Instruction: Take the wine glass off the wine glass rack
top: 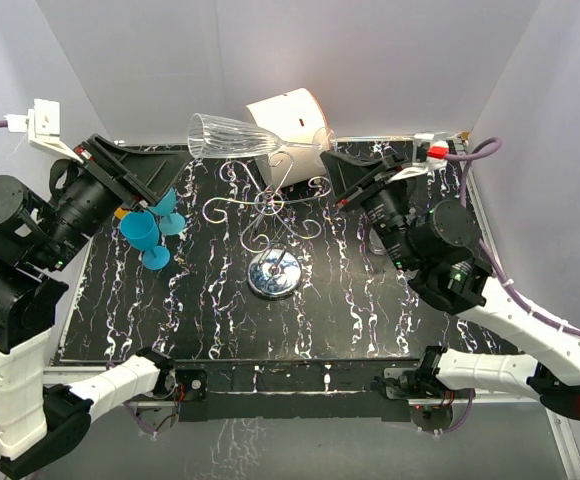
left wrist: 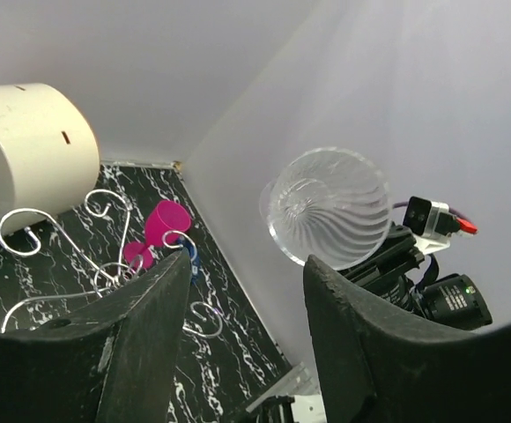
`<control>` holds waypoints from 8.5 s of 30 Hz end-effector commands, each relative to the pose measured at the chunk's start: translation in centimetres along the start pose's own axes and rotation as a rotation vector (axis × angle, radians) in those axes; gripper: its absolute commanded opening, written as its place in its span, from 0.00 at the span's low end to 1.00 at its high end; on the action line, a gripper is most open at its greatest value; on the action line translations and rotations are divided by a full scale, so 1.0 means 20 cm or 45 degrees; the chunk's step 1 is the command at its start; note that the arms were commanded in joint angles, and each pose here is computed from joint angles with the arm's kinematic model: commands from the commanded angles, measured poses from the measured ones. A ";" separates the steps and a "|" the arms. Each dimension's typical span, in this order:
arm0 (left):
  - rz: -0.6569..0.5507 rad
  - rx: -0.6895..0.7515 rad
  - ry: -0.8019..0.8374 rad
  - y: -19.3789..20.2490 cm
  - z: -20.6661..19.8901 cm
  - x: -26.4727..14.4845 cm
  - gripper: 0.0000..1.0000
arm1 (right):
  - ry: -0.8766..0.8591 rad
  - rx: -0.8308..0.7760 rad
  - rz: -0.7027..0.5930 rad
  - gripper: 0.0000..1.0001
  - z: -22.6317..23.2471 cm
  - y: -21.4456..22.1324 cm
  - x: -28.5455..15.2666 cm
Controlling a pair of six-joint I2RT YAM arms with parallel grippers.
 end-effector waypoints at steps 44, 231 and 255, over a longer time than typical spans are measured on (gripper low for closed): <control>0.139 -0.654 0.535 0.31 -0.02 0.49 0.61 | -0.345 1.144 -0.060 0.00 0.35 -0.06 0.12; 0.046 0.382 -0.121 0.19 0.27 -0.02 0.99 | 0.685 -0.570 0.635 0.00 -0.75 0.00 0.12; 0.055 0.393 -0.128 0.19 0.27 -0.03 0.99 | 0.840 -0.491 1.299 0.00 -1.13 0.57 0.05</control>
Point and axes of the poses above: each gripper's point midway between its finger pads, its own x axis out along the fingers, its own z axis along the line the jaws close on, y = z × x, the point moved 4 cm from there along -x, back along the fingers, and after that the axes turned 4 degrees about x, right-handed, at the moved point
